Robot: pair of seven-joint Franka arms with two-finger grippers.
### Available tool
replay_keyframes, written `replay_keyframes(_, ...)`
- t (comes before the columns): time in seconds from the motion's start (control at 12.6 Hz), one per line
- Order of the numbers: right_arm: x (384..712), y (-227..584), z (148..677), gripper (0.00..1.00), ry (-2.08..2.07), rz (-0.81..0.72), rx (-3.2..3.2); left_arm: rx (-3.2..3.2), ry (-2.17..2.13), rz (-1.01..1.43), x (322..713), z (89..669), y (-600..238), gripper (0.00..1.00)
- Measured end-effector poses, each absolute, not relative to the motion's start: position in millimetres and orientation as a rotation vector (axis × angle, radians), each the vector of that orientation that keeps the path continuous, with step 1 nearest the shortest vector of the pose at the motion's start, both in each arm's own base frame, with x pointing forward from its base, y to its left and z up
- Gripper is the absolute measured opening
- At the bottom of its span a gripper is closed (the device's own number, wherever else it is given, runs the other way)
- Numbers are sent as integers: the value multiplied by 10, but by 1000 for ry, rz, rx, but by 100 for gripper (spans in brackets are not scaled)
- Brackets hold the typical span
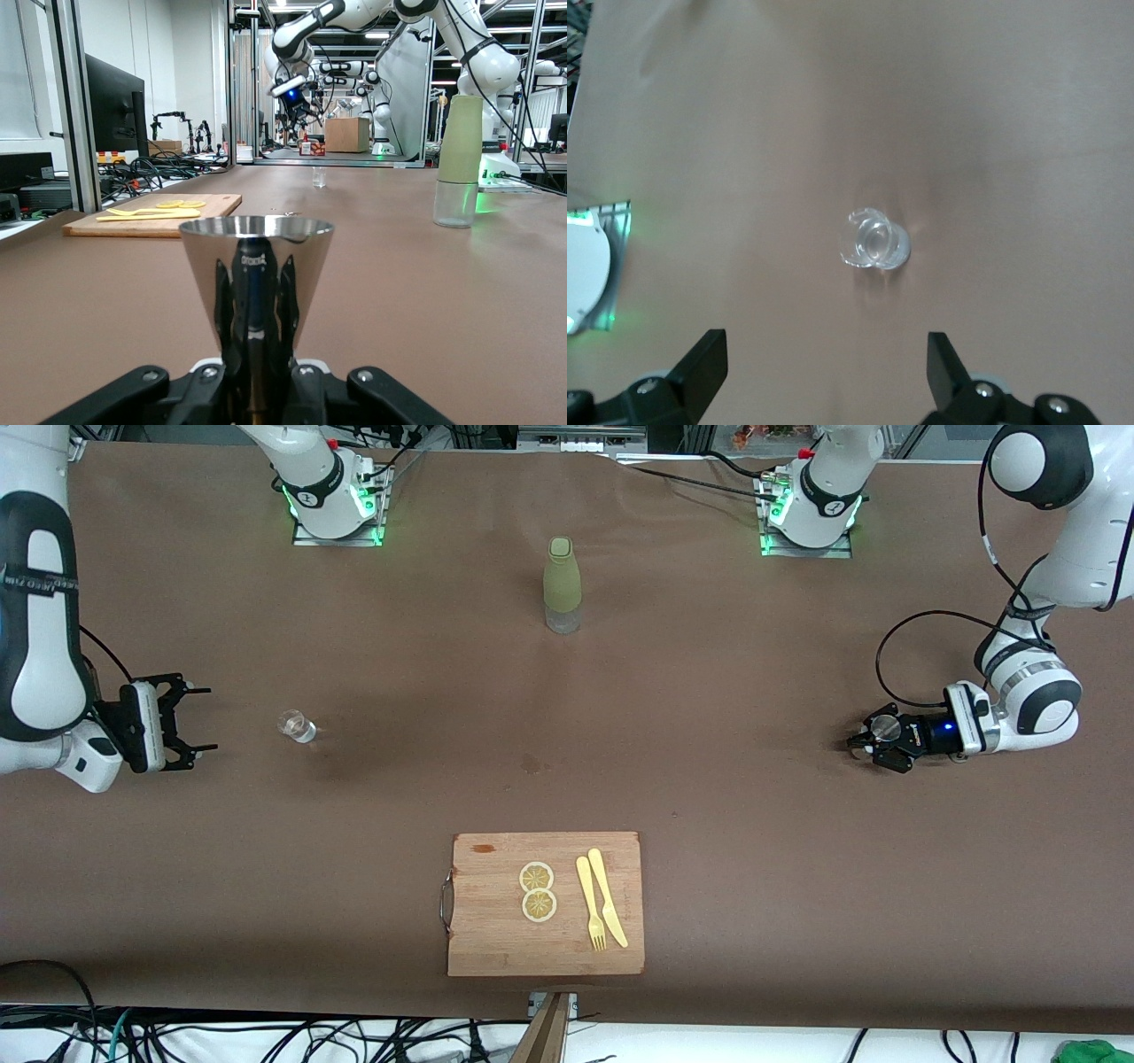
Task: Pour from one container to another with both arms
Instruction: 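Open the right gripper and raise it while the left gripper releases the jigger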
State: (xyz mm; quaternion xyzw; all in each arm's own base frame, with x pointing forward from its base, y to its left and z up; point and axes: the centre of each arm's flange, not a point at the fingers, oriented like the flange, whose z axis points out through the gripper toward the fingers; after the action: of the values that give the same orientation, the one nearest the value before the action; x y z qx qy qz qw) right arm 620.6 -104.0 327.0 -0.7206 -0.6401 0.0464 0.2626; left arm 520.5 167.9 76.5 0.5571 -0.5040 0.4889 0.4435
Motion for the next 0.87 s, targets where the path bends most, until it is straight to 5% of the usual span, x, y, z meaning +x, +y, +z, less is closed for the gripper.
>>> replay_keyframes(0.87,5930,932,4858,100,-1270,376,-2704,1383,-1233,1204,5153,637,1659,12)
